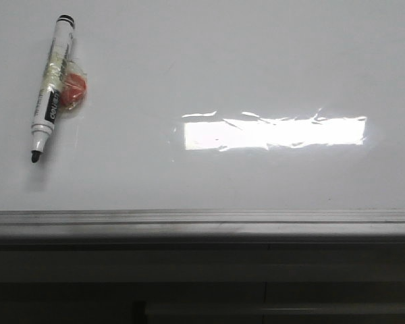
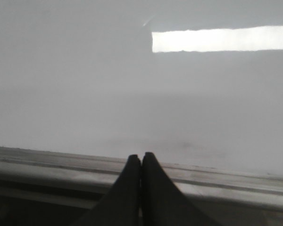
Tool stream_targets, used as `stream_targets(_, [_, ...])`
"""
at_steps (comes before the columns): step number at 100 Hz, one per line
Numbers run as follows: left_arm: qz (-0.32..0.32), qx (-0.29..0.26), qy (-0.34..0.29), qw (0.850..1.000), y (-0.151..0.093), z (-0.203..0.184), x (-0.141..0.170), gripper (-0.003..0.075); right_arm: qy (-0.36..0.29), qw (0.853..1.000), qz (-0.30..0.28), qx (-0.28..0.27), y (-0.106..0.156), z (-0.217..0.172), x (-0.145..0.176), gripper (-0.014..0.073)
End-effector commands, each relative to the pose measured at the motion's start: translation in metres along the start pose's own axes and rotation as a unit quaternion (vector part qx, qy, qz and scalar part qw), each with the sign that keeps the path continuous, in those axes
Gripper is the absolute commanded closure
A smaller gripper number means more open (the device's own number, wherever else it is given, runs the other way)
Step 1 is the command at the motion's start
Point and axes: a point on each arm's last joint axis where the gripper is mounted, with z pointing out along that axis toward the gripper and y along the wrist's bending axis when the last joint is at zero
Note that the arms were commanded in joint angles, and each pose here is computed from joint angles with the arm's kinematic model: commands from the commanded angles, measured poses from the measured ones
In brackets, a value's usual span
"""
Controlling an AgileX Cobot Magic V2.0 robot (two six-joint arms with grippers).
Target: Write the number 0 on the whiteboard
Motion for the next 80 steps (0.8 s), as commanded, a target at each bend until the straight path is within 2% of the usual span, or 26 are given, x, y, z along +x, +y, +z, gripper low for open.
stream_targets(1, [-0.007, 0.003, -0.04, 0.999, -0.001, 0.0, 0.002, 0.074, -0.091, 0.996, 0.01, -0.02, 0.003, -0.002, -0.013, 0.0653])
stream_targets(8, [-0.011, 0.005, -0.055, 0.998, -0.001, 0.0, -0.001, 0.074, -0.146, 0.987, 0.061, -0.036, 0.004, -0.004, -0.023, 0.0653])
stream_targets(15, [-0.041, 0.012, -0.087, 0.995, -0.002, -0.001, -0.007, 0.074, -0.188, 0.974, 0.115, -0.046, 0.004, -0.007, -0.031, 0.0653])
stream_targets(19, [-0.08, 0.018, -0.108, 0.991, -0.002, -0.001, -0.011, 0.074, -0.197, 0.969, 0.142, -0.049, 0.003, -0.008, -0.032, 0.0653])
stream_targets(24, [-0.161, 0.027, -0.137, 0.977, -0.001, -0.003, -0.016, 0.074, -0.201, 0.964, 0.168, -0.051, 0.002, -0.008, -0.033, 0.0653])
stream_targets(26, [-0.204, 0.031, -0.149, 0.967, 0.0, -0.003, -0.018, 0.074, -0.201, 0.962, 0.18, -0.052, 0.002, -0.008, -0.033, 0.0653])
stream_targets(30, [-0.309, 0.039, -0.167, 0.935, 0.003, -0.005, -0.023, 0.074, -0.203, 0.957, 0.201, -0.053, 0.001, -0.008, -0.034, 0.0653])
stream_targets(33, [-0.353, 0.042, -0.169, 0.919, 0.004, -0.005, -0.023, 0.074, -0.202, 0.954, 0.216, -0.054, 0.001, -0.008, -0.034, 0.0653])
stream_targets(37, [-0.441, 0.048, -0.164, 0.881, 0.005, -0.005, -0.022, 0.074, -0.202, 0.949, 0.235, -0.055, 0.001, -0.008, -0.034, 0.0653])
stream_targets(42, [-0.503, 0.053, -0.154, 0.849, 0.006, -0.004, -0.021, 0.074, -0.209, 0.94, 0.263, -0.056, -0.001, -0.009, -0.035, 0.0653])
stream_targets(51, [-0.563, 0.072, -0.124, 0.813, 0.002, -0.004, -0.02, 0.074, -0.227, 0.925, 0.299, -0.058, -0.003, -0.012, -0.041, 0.0652])
stream_targets(55, [-0.559, 0.094, -0.105, 0.817, -0.003, -0.006, -0.024, 0.0739, -0.227, 0.923, 0.304, -0.063, -0.002, -0.013, -0.046, 0.0652])
stream_targets(57, [-0.542, 0.106, -0.089, 0.829, -0.007, -0.007, -0.026, 0.0739, -0.226, 0.923, 0.303, -0.066, -0.001, -0.015, -0.049, 0.0649])
stream_targets(63, [-0.452, 0.146, -0.054, 0.878, -0.017, -0.014, -0.038, 0.0739, -0.216, 0.928, 0.292, -0.08, 0.003, -0.021, -0.062, 0.0613])
stream_targets(69, [-0.34, 0.175, -0.043, 0.923, -0.024, -0.023, -0.056, 0.0738, -0.205, 0.942, 0.25, -0.086, 0.007, -0.027, -0.073, 0.0552])
stream_targets(75, [-0.275, 0.186, -0.047, 0.942, -0.027, -0.03, -0.075, 0.0731, -0.19, 0.956, 0.205, -0.087, 0.01, -0.036, -0.087, 0.0457])
stream_targets(80, [-0.233, 0.193, -0.048, 0.952, -0.028, -0.033, -0.094, 0.0704, -0.169, 0.966, 0.175, -0.084, 0.012, -0.04, -0.096, 0.0379])
